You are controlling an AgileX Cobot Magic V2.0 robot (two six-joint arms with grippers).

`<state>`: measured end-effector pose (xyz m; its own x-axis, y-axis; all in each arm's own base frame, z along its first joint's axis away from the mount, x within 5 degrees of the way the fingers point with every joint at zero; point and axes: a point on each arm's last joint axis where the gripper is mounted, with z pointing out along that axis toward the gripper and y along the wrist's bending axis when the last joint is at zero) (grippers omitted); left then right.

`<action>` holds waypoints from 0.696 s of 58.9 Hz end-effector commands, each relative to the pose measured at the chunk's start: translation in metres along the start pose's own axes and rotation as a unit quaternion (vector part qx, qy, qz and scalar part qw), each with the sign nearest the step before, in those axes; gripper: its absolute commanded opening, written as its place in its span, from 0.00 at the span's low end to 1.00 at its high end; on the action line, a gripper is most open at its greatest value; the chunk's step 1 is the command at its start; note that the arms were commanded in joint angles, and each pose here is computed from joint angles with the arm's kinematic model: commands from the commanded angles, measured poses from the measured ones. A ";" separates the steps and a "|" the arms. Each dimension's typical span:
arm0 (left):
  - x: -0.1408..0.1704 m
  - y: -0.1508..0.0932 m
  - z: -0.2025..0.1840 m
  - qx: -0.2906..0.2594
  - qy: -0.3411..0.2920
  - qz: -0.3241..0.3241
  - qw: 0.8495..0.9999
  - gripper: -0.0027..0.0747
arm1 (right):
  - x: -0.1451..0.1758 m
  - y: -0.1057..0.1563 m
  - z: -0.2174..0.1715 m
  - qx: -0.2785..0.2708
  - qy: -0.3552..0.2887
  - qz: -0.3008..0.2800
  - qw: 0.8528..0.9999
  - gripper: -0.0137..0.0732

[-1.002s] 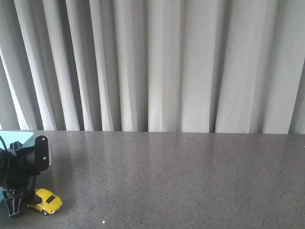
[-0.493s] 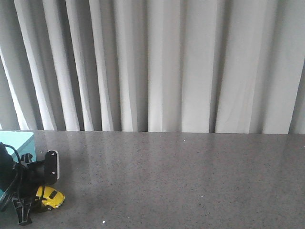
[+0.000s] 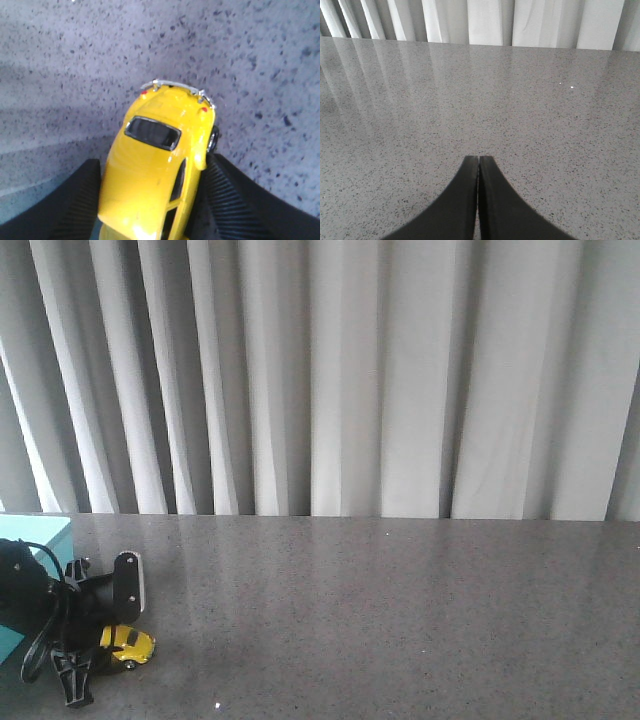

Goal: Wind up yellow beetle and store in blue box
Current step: 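Close the left gripper on the car and lift it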

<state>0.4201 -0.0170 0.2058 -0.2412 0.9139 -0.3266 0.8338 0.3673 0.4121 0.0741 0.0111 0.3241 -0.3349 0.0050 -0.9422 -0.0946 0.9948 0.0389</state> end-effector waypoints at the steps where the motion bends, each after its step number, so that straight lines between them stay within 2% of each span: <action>1: -0.012 0.003 -0.014 -0.007 -0.026 -0.017 0.999 0.02 | -0.013 -0.001 -0.003 0.010 -0.041 0.001 0.999 0.15; 14: -0.017 0.008 -0.022 -0.032 -0.048 -0.037 0.998 0.03 | -0.013 -0.001 -0.003 0.010 -0.041 0.001 0.999 0.15; 31: -0.037 0.015 -0.075 -0.080 -0.121 -0.084 0.986 0.03 | -0.013 -0.001 -0.003 0.010 -0.041 0.001 0.999 0.15; 41: -0.044 0.018 -0.105 -0.117 -0.146 -0.089 0.978 0.03 | -0.013 -0.001 -0.003 0.010 -0.041 0.001 0.999 0.15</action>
<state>0.4026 -0.0294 0.2695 -0.2511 0.7954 -0.5516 0.7416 0.5243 0.4185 0.0741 0.0111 0.3241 -0.3349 0.0050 -0.9422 -0.0946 0.9948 0.0389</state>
